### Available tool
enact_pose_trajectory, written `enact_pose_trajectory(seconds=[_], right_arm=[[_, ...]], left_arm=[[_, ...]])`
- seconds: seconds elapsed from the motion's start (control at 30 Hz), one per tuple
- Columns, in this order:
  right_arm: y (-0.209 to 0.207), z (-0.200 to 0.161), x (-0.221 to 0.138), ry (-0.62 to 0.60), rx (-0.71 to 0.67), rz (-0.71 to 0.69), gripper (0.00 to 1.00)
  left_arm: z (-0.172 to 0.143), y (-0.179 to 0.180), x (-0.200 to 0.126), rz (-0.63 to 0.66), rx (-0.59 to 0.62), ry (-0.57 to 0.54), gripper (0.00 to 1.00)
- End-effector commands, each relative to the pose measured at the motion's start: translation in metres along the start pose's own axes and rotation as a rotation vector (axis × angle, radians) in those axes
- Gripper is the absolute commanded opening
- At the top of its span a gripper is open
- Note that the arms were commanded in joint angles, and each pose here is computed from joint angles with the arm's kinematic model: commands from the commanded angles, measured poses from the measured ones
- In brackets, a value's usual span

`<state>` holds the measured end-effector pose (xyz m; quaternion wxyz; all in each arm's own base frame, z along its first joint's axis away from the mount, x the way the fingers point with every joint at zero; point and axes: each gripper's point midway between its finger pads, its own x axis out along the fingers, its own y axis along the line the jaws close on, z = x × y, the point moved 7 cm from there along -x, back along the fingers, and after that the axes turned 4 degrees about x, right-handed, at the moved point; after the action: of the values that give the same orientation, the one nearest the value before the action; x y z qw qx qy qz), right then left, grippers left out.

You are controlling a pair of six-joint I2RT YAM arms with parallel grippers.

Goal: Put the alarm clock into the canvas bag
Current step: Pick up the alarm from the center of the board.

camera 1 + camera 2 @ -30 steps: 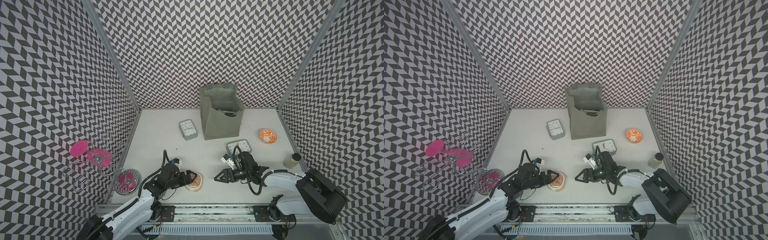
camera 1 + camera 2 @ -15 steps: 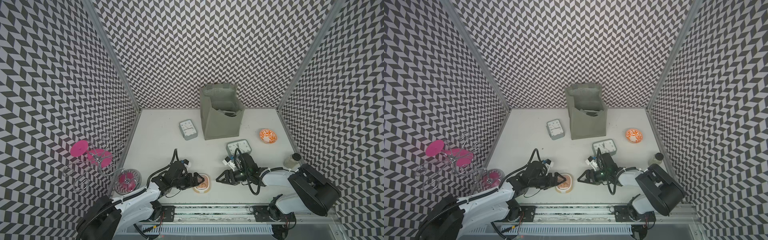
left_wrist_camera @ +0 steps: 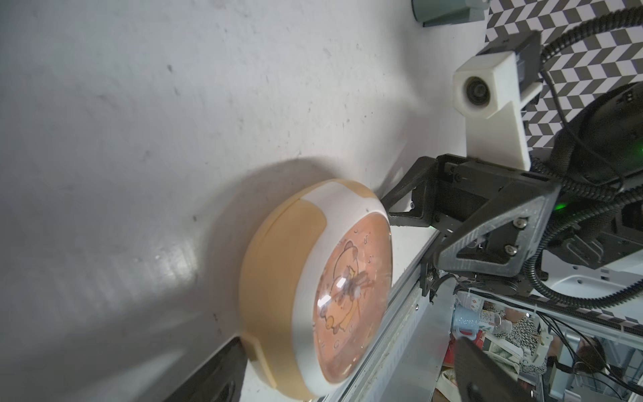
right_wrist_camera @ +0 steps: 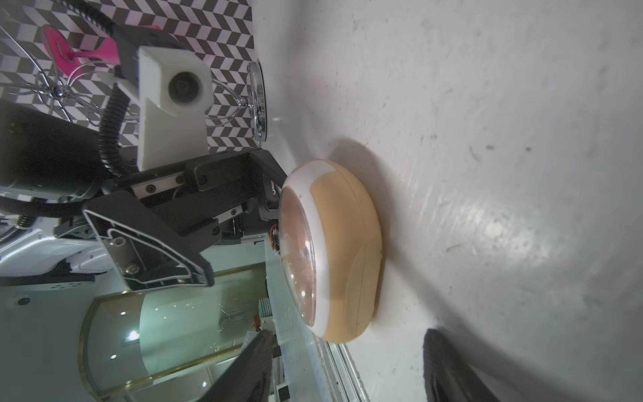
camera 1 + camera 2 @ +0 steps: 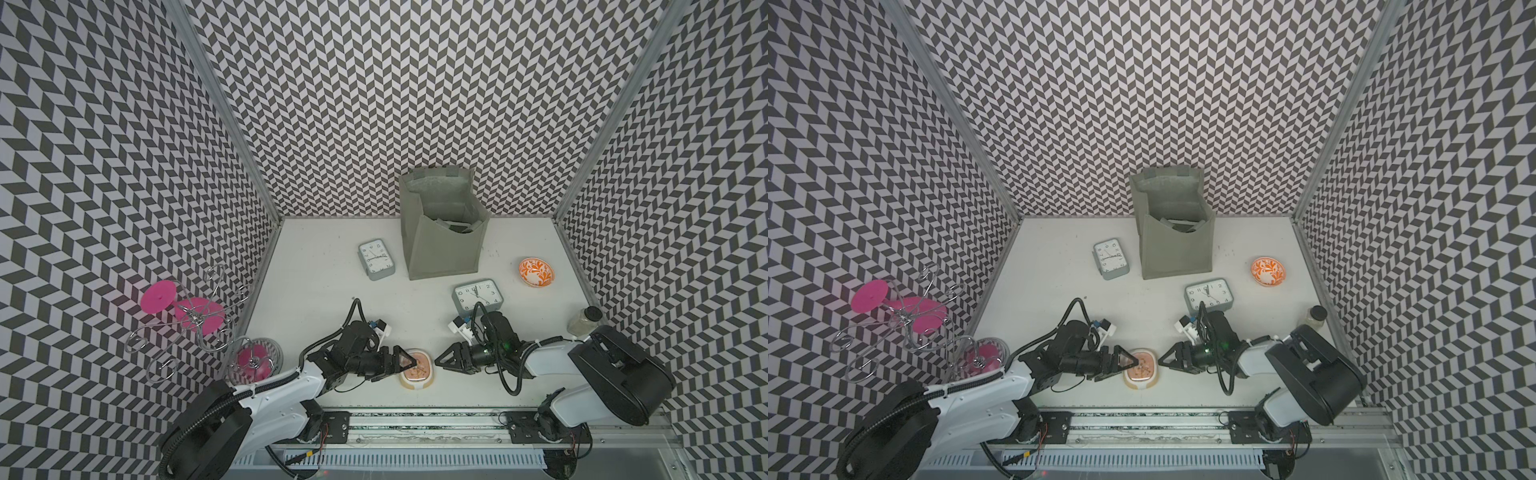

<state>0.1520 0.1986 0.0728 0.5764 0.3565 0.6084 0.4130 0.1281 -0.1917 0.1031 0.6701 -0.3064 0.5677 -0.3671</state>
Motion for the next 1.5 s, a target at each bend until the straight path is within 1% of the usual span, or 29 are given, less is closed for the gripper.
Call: enact_pose_trajectory(seconds=[0.0,0.1,0.23,0.33,0.47,0.73,0.83,0.9,1.07,1.23,1.37,1.47], right_arm=[[0.0,0.002,0.002,-0.008,0.0,0.039,0.62],[-0.003,0.0,0.004,0.006,0.013,0.05,0.56],[-0.004,-0.001,0.007,0.018,0.018,0.056,0.54],[-0.002,0.0,0.009,0.024,0.017,0.061,0.51],[-0.001,0.0,0.011,0.027,0.019,0.067,0.45],[-0.004,0.0,0.018,0.043,0.037,0.072,0.38],[-0.004,0.001,0.021,0.044,0.043,0.072,0.33],[-0.004,0.002,0.022,0.042,0.05,0.079,0.32],[-0.004,0.001,0.025,0.045,0.072,0.099,0.31],[-0.002,0.003,0.026,0.04,0.068,0.102,0.3],[-0.001,0.006,0.026,0.037,0.063,0.1,0.3],[-0.001,0.007,0.027,0.038,0.064,0.102,0.3]], left_arm=[[-0.001,-0.005,0.004,-0.05,0.011,0.021,0.92],[-0.003,-0.001,0.007,-0.03,0.008,0.039,0.92],[-0.007,0.007,0.012,0.025,0.005,0.083,0.92],[-0.008,0.007,0.017,0.033,0.011,0.109,0.92],[-0.008,0.006,0.022,0.015,0.011,0.133,0.92],[-0.005,0.007,0.031,0.0,0.013,0.16,0.91],[-0.003,0.005,0.033,-0.018,0.018,0.159,0.9],[-0.001,0.001,0.034,-0.038,0.026,0.149,0.9],[0.004,-0.005,0.035,-0.068,0.044,0.132,0.85],[0.004,0.001,0.036,-0.056,0.032,0.135,0.75],[0.003,0.003,0.038,-0.072,0.027,0.146,0.67],[0.003,0.002,0.039,-0.079,0.029,0.151,0.66]])
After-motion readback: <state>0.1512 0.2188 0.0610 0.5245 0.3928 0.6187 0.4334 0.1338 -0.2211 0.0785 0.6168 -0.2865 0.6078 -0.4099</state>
